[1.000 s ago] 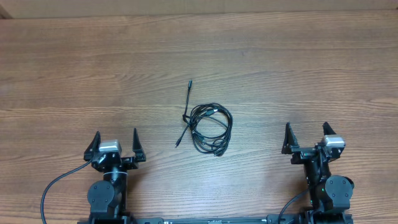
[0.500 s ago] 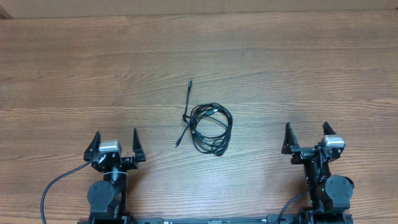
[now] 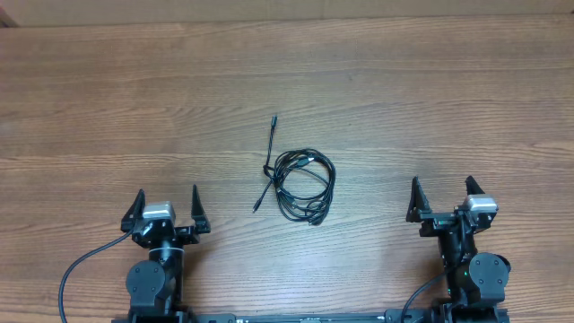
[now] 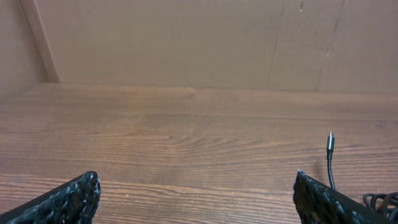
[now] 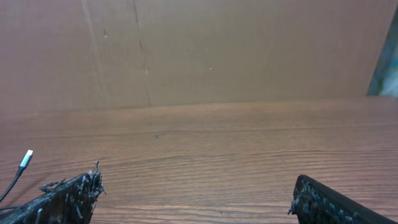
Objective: Untangle cables
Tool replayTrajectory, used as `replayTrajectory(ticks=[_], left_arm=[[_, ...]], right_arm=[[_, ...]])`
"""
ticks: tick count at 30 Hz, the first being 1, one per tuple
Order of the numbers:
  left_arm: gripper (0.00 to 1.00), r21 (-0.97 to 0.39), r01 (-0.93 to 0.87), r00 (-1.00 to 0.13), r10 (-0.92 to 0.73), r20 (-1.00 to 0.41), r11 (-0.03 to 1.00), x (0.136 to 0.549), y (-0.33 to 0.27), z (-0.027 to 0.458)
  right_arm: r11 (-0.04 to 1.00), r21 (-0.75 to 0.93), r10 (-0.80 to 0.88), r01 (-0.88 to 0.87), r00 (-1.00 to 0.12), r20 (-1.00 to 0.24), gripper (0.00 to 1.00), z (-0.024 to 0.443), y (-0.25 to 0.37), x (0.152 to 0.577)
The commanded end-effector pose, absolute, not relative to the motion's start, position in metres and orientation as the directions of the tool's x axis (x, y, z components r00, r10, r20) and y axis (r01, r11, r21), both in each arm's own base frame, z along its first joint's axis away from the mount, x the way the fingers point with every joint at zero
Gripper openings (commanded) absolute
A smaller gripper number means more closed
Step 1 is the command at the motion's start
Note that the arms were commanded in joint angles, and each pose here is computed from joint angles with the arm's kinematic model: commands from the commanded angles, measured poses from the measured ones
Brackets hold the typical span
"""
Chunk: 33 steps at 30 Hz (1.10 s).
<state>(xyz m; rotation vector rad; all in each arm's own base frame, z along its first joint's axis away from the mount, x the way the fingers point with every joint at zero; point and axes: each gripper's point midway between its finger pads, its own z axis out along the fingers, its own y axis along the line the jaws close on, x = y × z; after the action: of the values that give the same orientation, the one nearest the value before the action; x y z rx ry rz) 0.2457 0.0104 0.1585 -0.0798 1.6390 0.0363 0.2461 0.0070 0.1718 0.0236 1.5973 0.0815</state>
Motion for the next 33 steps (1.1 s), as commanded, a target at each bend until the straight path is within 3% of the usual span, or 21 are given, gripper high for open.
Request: replayTrajectory(ticks=[1, 27, 33], left_arm=[[1.0, -0.043, -0.082, -0.071, -0.049, -0.996, 0.996, 0.246, 0.0111, 0.1565], [1.0, -0.039, -0.084, -0.072, -0.045, -0.996, 0.996, 0.246, 0.0114, 0.1564], [1.0, 0.022, -0.08, -0.077, 0.016, -0.997, 0.997, 0.2459, 0.0116, 0.1564]], right_arm=[[0.997, 0.066, 0.065, -0.027, -0.033, -0.997, 1.0, 0.168, 0.0059, 0.2468], [0.997, 0.066, 0.065, -0.027, -0.033, -0.997, 1.0, 0.168, 0.0059, 0.2468], [0.997, 0.066, 0.065, -0.027, -0.033, -0.997, 1.0, 0.168, 0.0059, 0.2468]])
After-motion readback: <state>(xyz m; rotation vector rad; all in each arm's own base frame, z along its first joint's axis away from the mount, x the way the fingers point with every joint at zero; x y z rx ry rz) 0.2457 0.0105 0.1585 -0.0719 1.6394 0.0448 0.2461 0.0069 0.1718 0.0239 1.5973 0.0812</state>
